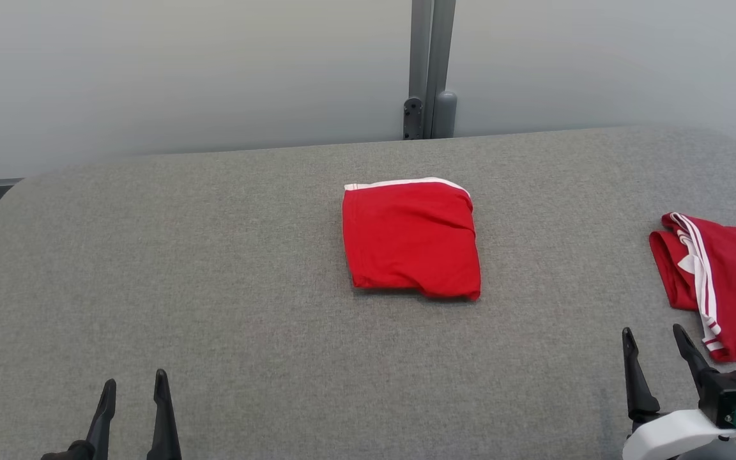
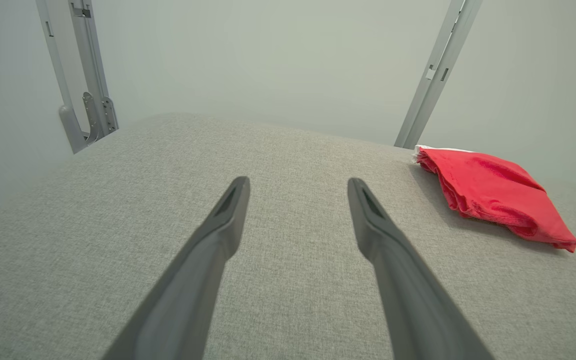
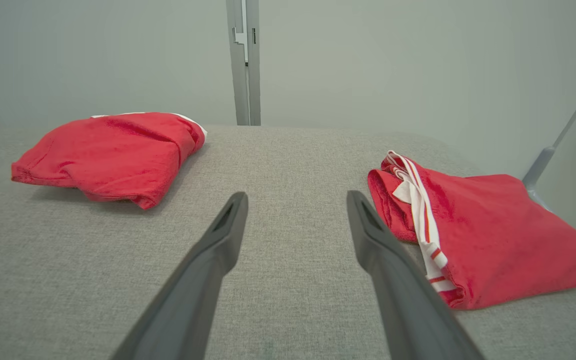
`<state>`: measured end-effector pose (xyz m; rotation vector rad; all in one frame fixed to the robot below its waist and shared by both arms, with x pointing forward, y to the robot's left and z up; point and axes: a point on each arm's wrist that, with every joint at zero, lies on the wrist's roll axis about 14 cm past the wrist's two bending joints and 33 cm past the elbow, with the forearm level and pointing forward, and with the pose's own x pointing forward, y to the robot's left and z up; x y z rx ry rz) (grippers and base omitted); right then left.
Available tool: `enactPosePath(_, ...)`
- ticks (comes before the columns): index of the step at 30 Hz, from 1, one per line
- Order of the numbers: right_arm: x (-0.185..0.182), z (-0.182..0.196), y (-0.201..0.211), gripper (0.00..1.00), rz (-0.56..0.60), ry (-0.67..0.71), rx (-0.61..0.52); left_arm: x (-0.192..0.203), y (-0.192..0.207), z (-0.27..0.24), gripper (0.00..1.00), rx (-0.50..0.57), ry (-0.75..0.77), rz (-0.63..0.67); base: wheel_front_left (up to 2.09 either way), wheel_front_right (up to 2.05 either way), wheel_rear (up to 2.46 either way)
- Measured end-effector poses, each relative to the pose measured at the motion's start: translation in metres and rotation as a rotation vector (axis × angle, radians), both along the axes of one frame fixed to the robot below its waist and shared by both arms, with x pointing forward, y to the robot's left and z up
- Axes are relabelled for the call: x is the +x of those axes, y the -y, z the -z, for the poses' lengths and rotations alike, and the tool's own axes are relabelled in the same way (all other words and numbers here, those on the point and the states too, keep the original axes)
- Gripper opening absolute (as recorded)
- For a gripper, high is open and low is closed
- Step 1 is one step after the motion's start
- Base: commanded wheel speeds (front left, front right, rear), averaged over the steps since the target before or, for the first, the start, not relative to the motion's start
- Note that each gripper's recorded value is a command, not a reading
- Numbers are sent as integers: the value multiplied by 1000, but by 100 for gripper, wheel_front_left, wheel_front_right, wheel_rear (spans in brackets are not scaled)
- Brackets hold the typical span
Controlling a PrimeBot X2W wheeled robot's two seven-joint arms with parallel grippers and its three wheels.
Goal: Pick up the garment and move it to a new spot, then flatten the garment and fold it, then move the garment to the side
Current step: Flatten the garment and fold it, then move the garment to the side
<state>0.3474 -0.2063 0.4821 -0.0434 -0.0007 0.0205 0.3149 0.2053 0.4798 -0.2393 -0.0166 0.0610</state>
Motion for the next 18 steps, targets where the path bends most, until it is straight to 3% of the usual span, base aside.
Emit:
enactPosePath(5,14,0,-13,100,-5,-7,162,1,0,2,100,-1,-8,4,0,0,0)
enactPosePath(8,43,-6,-38,100,-60,-102,351,5,5,7,100,-3,-25,20,0,0,0)
enactPosePath(11,79,-21,-45,100,-113,-207,449,22,15,3,100,-6,-8,53,0,0,0)
enactPosePath(18,128,4,-72,100,-197,-522,504,55,30,8,100,-29,-19,99,0,0,0)
